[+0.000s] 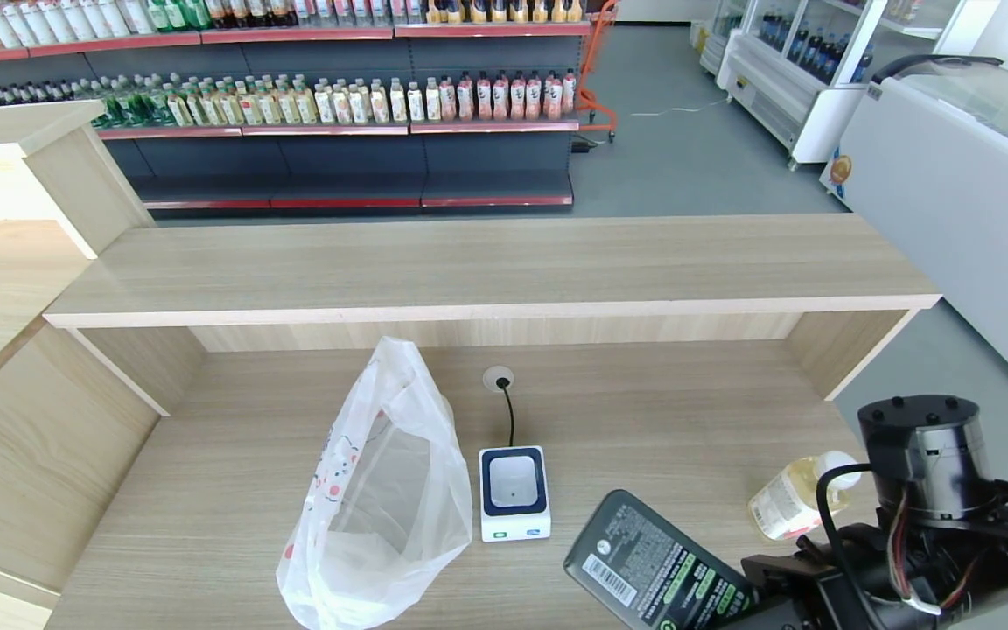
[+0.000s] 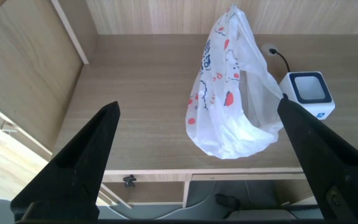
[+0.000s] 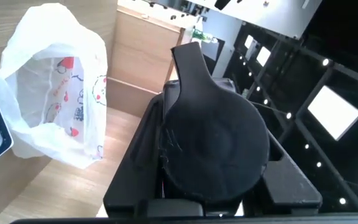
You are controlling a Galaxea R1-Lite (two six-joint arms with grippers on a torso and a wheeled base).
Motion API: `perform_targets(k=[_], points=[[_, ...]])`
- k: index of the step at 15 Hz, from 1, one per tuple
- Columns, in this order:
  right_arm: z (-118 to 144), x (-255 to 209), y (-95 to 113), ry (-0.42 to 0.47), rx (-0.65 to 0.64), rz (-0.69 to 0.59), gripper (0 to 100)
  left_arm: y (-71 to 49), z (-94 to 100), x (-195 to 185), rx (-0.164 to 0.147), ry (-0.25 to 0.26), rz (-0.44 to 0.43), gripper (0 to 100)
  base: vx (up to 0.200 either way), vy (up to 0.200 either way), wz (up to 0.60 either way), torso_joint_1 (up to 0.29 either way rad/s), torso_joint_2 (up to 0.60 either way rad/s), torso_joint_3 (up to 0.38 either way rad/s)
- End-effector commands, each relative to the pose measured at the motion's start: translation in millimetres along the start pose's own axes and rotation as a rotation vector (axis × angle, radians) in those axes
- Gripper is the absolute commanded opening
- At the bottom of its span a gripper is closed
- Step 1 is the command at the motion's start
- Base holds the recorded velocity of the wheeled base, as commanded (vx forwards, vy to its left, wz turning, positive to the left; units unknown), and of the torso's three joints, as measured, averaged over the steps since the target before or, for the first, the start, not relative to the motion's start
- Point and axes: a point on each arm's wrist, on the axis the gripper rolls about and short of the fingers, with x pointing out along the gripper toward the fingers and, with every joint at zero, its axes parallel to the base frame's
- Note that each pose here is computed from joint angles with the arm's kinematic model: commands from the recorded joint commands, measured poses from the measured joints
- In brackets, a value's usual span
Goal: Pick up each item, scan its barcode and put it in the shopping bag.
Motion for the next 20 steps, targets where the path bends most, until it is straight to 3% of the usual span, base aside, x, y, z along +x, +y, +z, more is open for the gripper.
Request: perform_targets(k=[1,13,14,16,17,18,20], points=[[0.2,0.8,1.8,-0.004,0.010,0.001,0,0.0,0.0,0.0,0.000,-0.001,0.000,100,0.000,0.000,0.00,0.000,0.00,0.000],[-0.5,7.9,16.4,-0.028,0.085,0.011,0,0.0,0.0,0.0,0.000,-0.001,0.000,100,0.000,0.000,0.00,0.000,0.00,0.000],[0.7,8.0,19.3,-0.037,0.123,0.025,0,0.0,0.0,0.0,0.000,-0.001,0.000,100,0.000,0.000,0.00,0.000,0.00,0.000],[-2.4,2.3,24.8,-0.038,0.338,0.066,0,0.0,0.0,0.0,0.000,-0.001,0.000,100,0.000,0.000,0.00,0.000,0.00,0.000],[-4.4,-3.9,22.1,-0.012,0.401,0.078,0,0.0,0.0,0.0,0.000,-0.001,0.000,100,0.000,0.000,0.00,0.000,0.00,0.000],[-6.8,-24.4,14.6,0.095,0.554,0.124,0,0.0,0.0,0.0,0.000,-0.001,0.000,100,0.000,0.000,0.00,0.000,0.00,0.000],[-8.7,-64.5,1.8,0.306,0.689,0.176,0,0.0,0.0,0.0,0.000,-0.001,0.000,100,0.000,0.000,0.00,0.000,0.00,0.000]])
